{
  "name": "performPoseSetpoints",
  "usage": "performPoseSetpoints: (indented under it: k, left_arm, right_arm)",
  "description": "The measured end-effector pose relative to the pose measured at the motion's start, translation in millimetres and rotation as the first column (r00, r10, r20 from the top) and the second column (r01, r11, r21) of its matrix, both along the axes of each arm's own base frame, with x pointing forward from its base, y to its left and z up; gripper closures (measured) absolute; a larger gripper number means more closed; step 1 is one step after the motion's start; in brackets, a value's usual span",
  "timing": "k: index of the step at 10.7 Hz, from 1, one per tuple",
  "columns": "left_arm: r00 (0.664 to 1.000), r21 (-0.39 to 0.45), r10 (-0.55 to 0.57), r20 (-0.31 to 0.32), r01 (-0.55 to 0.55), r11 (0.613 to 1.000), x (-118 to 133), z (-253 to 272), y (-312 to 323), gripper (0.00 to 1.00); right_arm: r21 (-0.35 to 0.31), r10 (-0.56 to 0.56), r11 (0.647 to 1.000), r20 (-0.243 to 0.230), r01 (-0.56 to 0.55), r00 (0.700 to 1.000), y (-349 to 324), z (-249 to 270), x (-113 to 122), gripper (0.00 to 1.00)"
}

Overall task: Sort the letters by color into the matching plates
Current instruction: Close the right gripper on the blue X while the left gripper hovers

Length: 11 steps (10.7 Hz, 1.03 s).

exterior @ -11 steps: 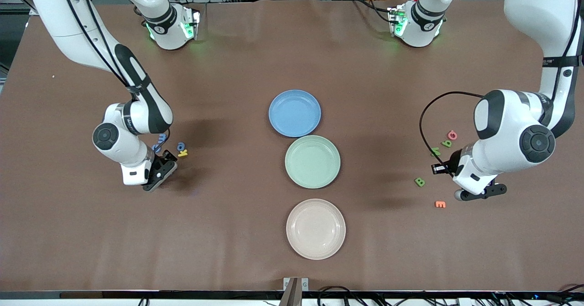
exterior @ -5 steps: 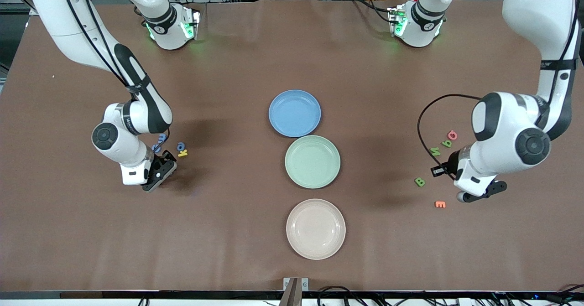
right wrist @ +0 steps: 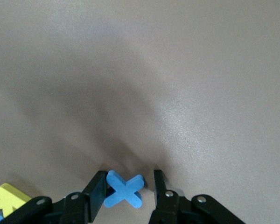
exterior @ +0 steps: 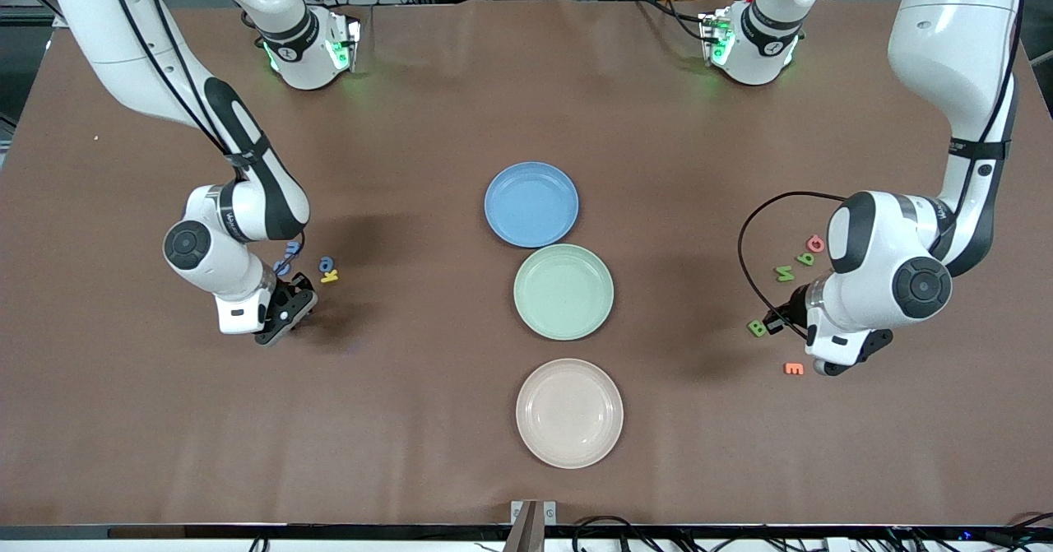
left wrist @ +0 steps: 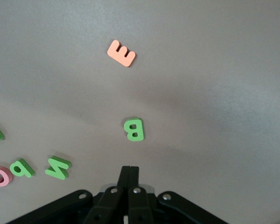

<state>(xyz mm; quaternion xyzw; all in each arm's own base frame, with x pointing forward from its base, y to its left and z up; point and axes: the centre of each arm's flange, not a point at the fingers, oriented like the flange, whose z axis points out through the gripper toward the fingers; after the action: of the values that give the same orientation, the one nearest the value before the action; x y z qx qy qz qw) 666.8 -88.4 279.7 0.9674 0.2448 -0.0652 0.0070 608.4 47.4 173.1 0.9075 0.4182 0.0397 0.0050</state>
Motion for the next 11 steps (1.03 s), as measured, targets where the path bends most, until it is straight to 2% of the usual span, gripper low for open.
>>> performPoseSetpoints:
  k: [2,9,11]
  left_arm:
    - [1.0,-0.001,0.002,0.006,-0.002,1.0,1.7,2.7,0.0,0.99]
    - [1.0,0.0,0.004,0.004,-0.004,1.0,2.1,2.3,-0.7,0.99]
    - [1.0,0.001,0.006,-0.014,-0.006,1.0,0.2,-9.1,-1.0,0.99]
  right_arm:
    - [0.0,0.002,1.0,0.005,-0.002,1.0,-0.8,4.1,0.9,0.65]
    - [0.0,0.003,1.0,0.004,-0.003,1.0,0.2,4.5,0.3,0.65]
    - [0.001,-0.039,0.999,-0.031,0.039,0.999,1.5,17.9,0.1,0.65]
